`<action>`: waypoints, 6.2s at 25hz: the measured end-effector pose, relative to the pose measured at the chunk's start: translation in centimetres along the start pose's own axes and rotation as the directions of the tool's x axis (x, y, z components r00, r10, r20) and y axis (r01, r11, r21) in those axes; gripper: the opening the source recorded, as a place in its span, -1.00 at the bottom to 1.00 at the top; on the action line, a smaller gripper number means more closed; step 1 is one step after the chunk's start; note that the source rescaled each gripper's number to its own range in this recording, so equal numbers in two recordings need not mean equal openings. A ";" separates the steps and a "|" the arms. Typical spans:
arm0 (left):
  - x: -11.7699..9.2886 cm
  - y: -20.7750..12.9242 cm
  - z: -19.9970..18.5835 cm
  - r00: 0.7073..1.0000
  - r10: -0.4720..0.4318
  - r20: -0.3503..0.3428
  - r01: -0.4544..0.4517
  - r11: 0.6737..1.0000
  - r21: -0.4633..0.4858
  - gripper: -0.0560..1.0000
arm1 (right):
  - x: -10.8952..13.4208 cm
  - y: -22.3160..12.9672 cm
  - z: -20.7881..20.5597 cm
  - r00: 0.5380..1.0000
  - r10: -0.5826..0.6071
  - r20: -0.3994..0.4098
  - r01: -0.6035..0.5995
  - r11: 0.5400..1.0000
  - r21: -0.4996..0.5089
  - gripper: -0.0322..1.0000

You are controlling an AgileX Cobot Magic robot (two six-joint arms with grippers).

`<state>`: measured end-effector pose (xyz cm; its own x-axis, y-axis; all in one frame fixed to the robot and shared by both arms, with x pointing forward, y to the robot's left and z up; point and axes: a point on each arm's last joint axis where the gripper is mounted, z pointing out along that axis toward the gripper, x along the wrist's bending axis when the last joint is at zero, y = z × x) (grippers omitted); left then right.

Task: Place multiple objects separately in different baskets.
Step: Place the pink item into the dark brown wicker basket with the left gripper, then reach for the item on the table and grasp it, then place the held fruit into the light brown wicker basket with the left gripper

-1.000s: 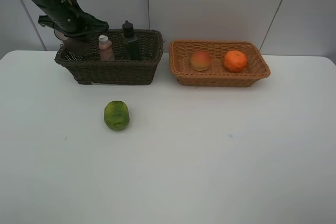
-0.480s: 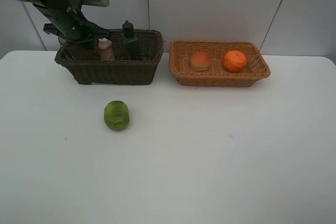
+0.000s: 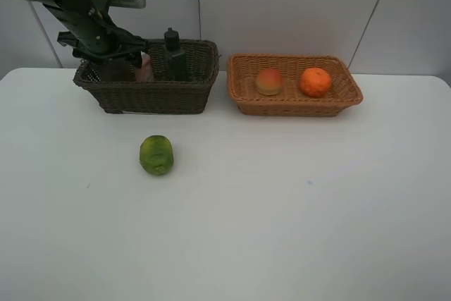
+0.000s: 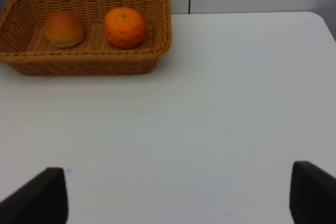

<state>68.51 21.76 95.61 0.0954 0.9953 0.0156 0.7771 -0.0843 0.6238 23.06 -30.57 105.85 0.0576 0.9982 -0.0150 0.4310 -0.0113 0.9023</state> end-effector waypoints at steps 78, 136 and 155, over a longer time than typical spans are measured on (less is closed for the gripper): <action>-11.1 -14.3 -0.7 0.997 -0.066 0.028 0.044 0.869 0.492 0.99 | 0.0 0.0 0.0 1.000 0.001 0.000 -0.001 1.000 0.000 0.70; -20.7 -4.2 -5.8 0.978 0.085 0.193 -0.142 0.942 0.304 0.55 | 0.0 0.0 0.0 1.000 0.001 0.000 -0.001 1.000 0.000 0.70; -28.3 -1.4 0.0 0.892 0.302 0.336 -0.240 0.947 -0.214 0.55 | 0.0 0.0 0.0 1.000 0.001 0.000 -0.001 1.000 0.000 0.70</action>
<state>64.74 -6.25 94.31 0.5290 0.8465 -0.0600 0.5798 -0.3089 0.7540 23.06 -30.57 105.85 0.0580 0.9982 -0.0142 0.4309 -0.0122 0.9023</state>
